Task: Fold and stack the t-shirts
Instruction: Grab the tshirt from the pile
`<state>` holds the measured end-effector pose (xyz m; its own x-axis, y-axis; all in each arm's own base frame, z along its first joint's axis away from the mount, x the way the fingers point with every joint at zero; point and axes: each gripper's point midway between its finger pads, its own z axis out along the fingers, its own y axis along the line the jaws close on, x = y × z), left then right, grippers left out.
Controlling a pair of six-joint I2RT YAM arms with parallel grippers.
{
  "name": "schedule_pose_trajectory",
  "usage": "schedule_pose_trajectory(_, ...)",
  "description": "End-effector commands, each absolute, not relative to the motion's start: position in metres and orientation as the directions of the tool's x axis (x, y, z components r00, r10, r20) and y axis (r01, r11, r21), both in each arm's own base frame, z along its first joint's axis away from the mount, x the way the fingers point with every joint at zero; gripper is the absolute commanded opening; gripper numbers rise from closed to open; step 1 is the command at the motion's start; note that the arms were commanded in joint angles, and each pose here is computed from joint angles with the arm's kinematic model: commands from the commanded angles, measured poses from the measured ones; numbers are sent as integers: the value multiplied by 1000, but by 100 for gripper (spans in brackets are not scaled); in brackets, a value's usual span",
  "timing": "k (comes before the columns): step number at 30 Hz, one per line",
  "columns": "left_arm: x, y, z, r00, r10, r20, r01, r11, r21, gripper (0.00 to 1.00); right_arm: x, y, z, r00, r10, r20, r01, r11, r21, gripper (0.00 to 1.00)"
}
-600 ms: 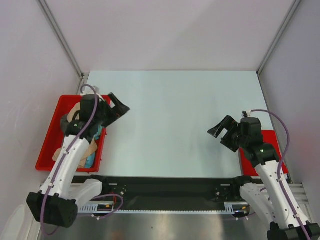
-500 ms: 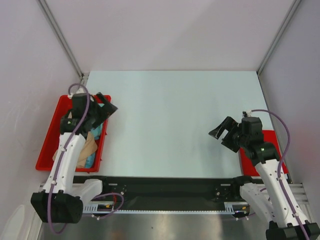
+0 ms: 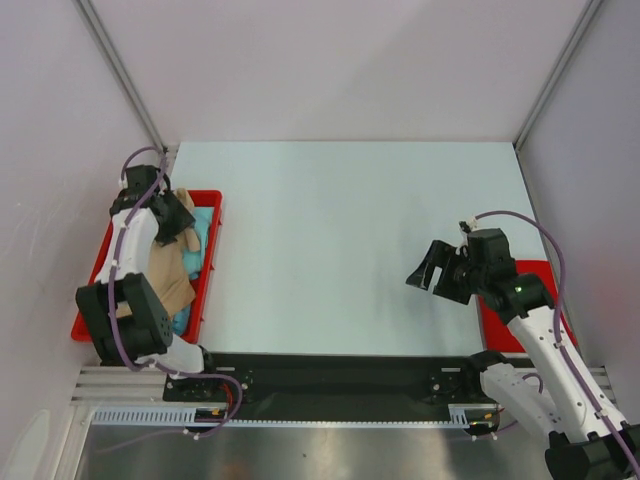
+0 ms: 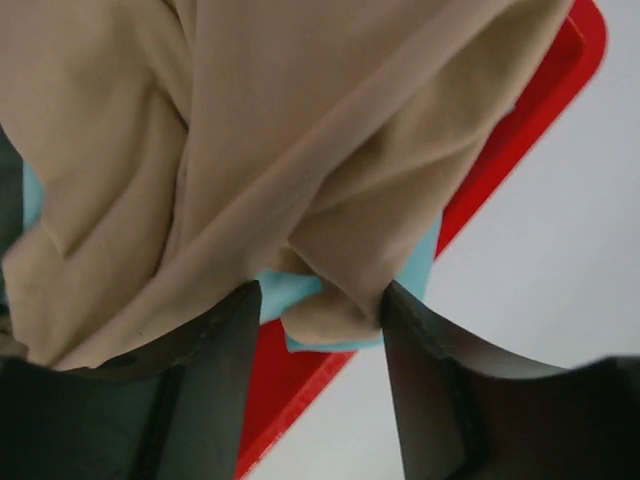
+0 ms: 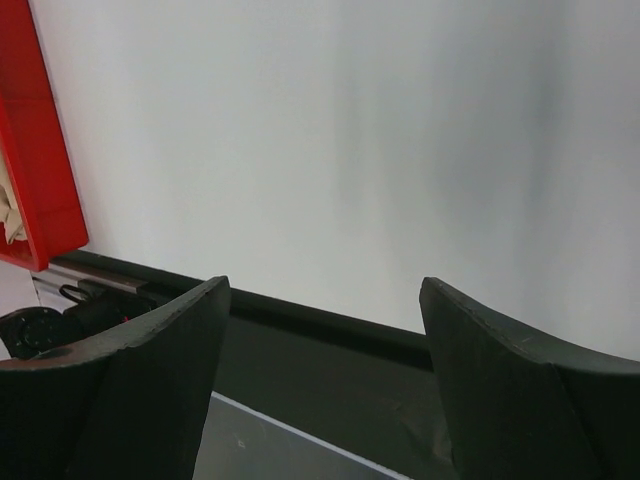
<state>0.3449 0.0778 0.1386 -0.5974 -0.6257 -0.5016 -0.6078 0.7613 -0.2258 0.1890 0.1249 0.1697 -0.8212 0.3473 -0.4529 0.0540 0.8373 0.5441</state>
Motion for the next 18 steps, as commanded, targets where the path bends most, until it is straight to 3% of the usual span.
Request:
schedule_pose_trajectory(1, 356, 107, 144, -635, -546, -547, -606, 791, -86, 55, 194, 125, 182, -799, 312, -513, -6, 850, 526, 83)
schedule_pose_trajectory(7, 344, 125, 144, -624, -529, -576, -651, 759, 8, 61, 198, 123, 183, -802, 315, -508, 10, 857, 516, 84)
schedule_pose_trajectory(8, 343, 127, 143, -625, -529, -574, -657, 754, 19, 74, 198, 123, 182, -806, 313, -502, 16, 859, 511, 84)
schedule_pose_trajectory(9, 342, 129, 143, -627, -527, -574, -660, 750, 32, 80, 198, 123, 180, -811, 315, -493, 23, 859, 512, 85)
schedule_pose_trajectory(11, 343, 131, 135, -651, -519, -555, -652, 756, 58, 81, 198, 123, 175, -822, 325, -468, 45, 856, 515, 85)
schedule_pose_trajectory(12, 344, 132, 132, -659, -515, -548, -648, 759, 67, 77, 198, 124, 174, -825, 330, -459, 51, 853, 520, 85)
schedule_pose_trajectory(13, 344, 132, 128, -669, -513, -538, -645, 761, 76, 60, 198, 125, 174, -826, 333, -454, 55, 851, 522, 85)
schedule_pose_trajectory(16, 355, 132, 126, -673, -505, -541, -628, 776, 57, 40, 200, 125, 175, -828, 334, -451, 60, 852, 521, 85)
schedule_pose_trajectory(18, 358, 132, 136, -652, -507, -564, -634, 772, 40, 8, 201, 125, 177, -826, 336, -453, 61, 852, 521, 85)
